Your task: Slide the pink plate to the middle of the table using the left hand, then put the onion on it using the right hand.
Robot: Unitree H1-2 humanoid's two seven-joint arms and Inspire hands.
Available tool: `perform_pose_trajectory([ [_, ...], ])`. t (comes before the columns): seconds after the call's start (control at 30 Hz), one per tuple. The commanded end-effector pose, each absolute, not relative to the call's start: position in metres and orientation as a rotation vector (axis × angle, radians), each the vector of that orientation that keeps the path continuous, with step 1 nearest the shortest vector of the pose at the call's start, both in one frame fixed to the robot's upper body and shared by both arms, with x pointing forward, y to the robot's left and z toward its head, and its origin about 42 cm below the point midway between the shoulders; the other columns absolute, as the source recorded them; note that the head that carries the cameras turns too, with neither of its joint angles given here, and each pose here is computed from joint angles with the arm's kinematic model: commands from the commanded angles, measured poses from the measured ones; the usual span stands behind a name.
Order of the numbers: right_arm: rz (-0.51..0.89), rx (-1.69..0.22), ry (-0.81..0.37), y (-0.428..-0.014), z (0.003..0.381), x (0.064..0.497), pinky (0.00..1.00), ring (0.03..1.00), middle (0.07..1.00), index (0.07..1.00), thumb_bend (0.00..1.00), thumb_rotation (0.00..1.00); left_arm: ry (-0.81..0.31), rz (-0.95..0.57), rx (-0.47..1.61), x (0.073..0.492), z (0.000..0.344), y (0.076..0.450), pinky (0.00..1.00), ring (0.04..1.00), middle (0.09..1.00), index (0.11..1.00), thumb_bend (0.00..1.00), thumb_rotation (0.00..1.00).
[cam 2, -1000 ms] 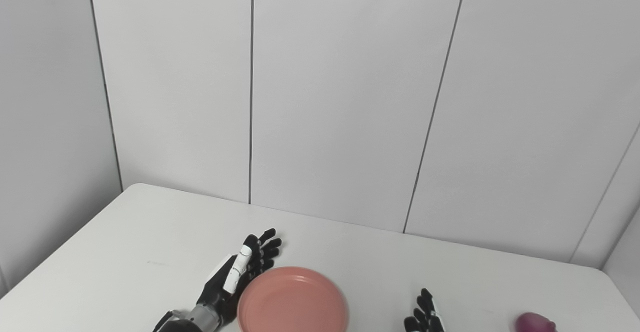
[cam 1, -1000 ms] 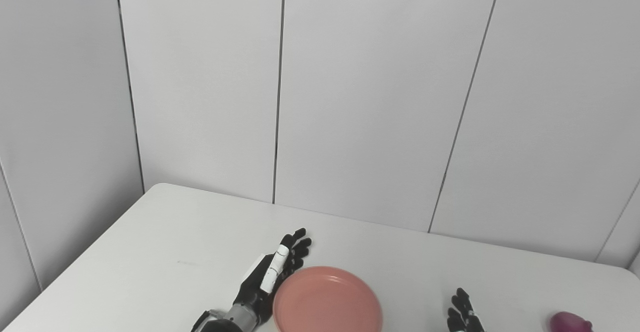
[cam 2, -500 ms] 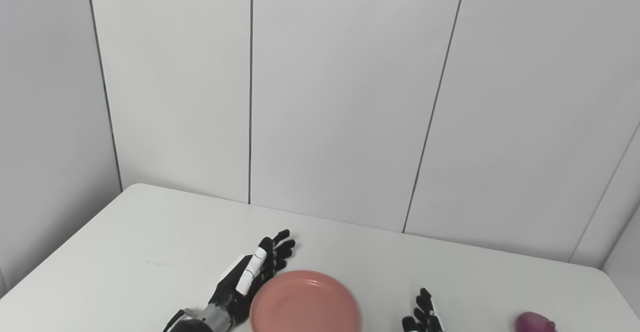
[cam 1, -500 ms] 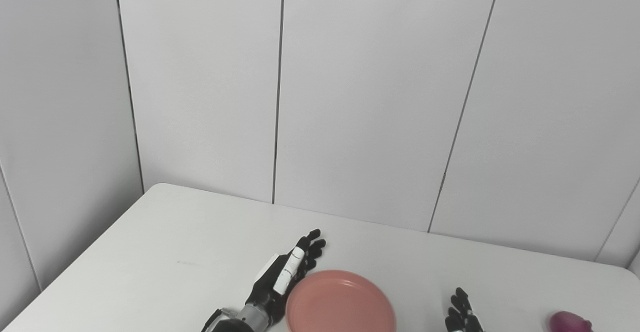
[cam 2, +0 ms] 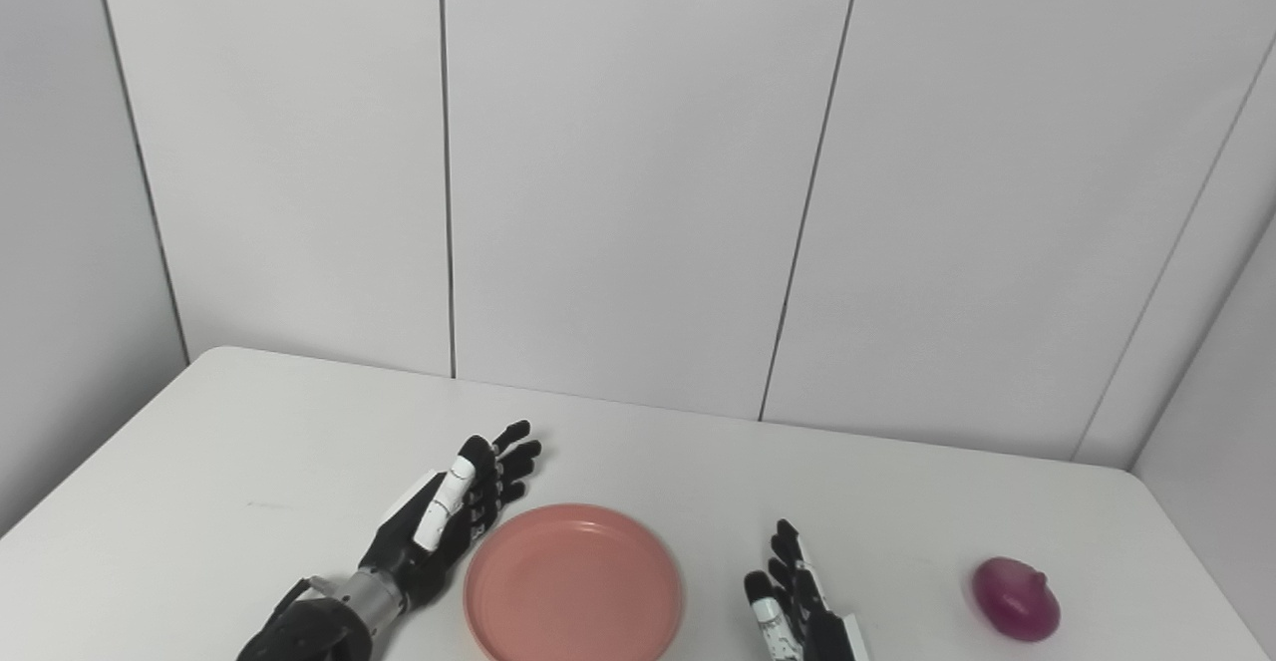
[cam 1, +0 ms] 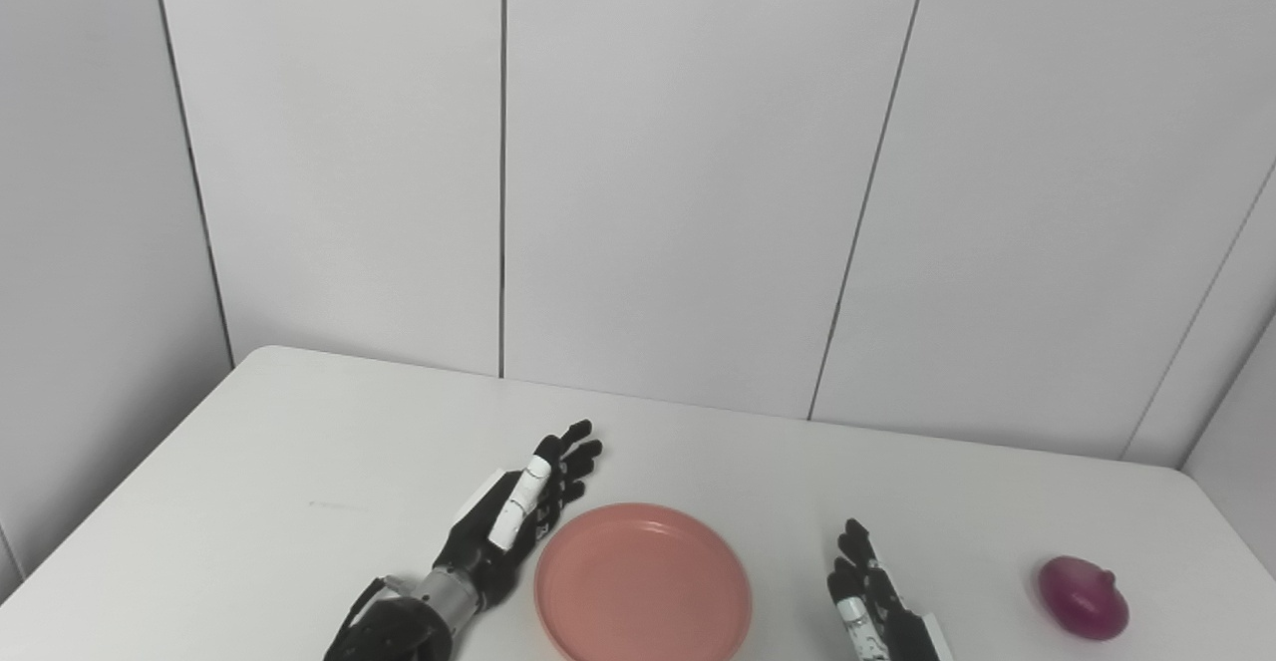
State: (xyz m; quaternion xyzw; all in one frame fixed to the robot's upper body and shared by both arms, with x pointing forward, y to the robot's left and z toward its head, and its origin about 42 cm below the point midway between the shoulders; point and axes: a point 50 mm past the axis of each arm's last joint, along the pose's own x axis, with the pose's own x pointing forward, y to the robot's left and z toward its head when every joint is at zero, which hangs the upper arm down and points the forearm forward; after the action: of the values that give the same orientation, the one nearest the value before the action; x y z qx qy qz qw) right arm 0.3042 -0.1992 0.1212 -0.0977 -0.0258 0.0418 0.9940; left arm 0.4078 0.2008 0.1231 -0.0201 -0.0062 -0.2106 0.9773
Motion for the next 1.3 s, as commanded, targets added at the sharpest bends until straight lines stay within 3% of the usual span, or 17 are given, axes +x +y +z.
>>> perform_pose_trajectory([
  [0.0, 0.081, -0.189, -0.13, -0.191, 0.146, 0.318, 0.95, 0.961, 0.969, 0.986, 0.68, 0.91, -0.153, -0.455, -0.018, 0.429, 0.162, 0.206, 1.0, 0.991, 0.971, 0.977, 0.87, 0.98],
  [0.47, 0.07, -0.185, -0.144, -0.18, 0.16, 0.325, 0.95, 0.965, 0.968, 0.985, 0.71, 0.91, -0.134, -0.474, 0.033, 0.425, 0.151, 0.253, 0.98, 0.969, 0.954, 0.958, 0.89, 0.93],
  [1.27, -0.052, -0.247, -0.235, -0.215, 0.169, 0.337, 0.98, 0.967, 0.969, 0.992, 0.71, 0.94, -0.154, -0.431, -0.034, 0.412, 0.131, 0.224, 1.0, 0.982, 0.974, 0.973, 0.88, 0.95],
])
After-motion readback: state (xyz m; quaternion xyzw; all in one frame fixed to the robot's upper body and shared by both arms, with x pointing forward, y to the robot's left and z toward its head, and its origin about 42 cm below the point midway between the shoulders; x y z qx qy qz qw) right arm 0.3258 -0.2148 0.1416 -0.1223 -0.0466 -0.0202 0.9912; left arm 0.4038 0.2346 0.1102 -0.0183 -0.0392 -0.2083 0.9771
